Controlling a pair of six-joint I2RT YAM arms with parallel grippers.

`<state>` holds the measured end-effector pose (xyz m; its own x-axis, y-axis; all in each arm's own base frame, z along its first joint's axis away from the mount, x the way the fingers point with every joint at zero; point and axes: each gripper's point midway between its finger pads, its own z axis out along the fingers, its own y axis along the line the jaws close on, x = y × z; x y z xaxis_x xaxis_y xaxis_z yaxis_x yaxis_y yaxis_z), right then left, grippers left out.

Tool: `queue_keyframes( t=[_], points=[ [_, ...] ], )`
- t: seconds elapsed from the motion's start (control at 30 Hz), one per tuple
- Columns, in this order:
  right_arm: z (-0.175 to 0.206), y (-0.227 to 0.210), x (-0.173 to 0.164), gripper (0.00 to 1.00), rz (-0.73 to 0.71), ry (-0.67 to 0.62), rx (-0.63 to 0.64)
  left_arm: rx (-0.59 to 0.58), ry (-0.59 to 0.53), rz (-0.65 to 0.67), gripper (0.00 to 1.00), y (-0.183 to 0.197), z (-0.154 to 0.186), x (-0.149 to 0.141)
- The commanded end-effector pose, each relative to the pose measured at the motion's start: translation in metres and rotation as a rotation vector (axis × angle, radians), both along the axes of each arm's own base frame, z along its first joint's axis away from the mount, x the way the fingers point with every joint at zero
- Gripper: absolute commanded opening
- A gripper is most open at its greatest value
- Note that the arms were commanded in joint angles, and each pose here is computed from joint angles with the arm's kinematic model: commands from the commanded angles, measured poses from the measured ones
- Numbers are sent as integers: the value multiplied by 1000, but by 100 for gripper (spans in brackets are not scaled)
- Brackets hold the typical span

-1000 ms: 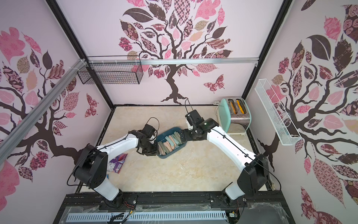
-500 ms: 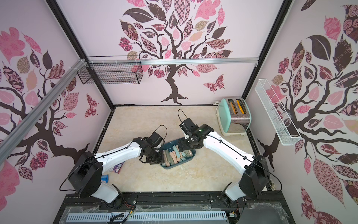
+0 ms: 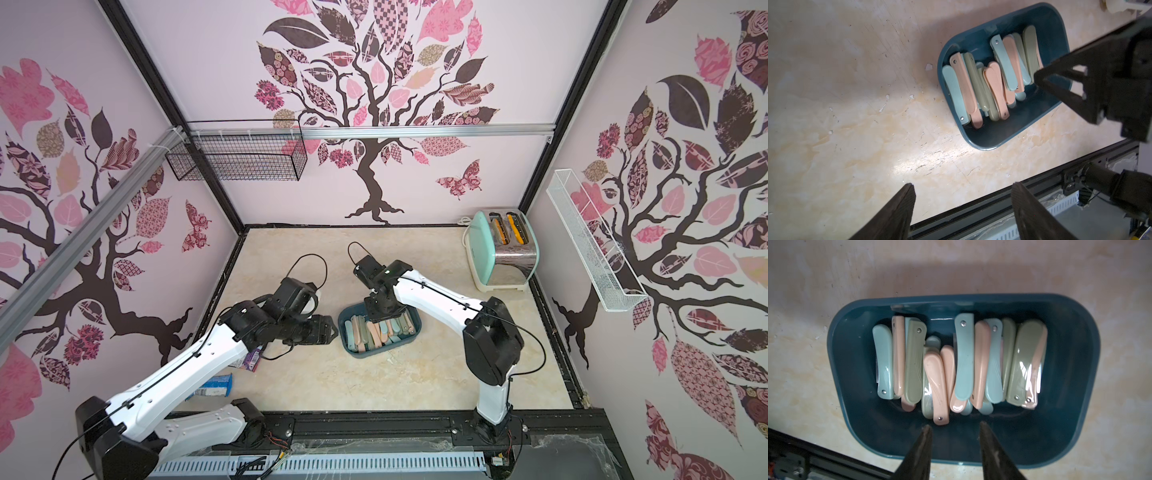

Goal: Take the fruit knife out of the storage box
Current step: Pick up the fruit knife from the storage box.

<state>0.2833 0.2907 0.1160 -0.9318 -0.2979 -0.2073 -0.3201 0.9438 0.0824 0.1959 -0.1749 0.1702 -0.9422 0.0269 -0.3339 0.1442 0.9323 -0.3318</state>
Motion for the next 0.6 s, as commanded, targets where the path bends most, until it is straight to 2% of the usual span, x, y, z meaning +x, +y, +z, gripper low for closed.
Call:
queue_keyframes(
  t=[0.0, 0.1, 0.23, 0.57],
  points=[
    [-13, 3, 11, 34, 22, -4, -85, 31, 3, -2, 84, 16, -2, -13],
    [-29, 4, 19, 28, 50, 8, -149, 18, -13, -2, 88, 19, 0, -16],
    [-37, 1, 31, 26, 85, -4, -236, 12, -18, -2, 98, 18, 2, -14],
    [-66, -1, 39, 29, 86, 49, -267, 16, -25, -28, 98, 11, 3, -5]
  ],
)
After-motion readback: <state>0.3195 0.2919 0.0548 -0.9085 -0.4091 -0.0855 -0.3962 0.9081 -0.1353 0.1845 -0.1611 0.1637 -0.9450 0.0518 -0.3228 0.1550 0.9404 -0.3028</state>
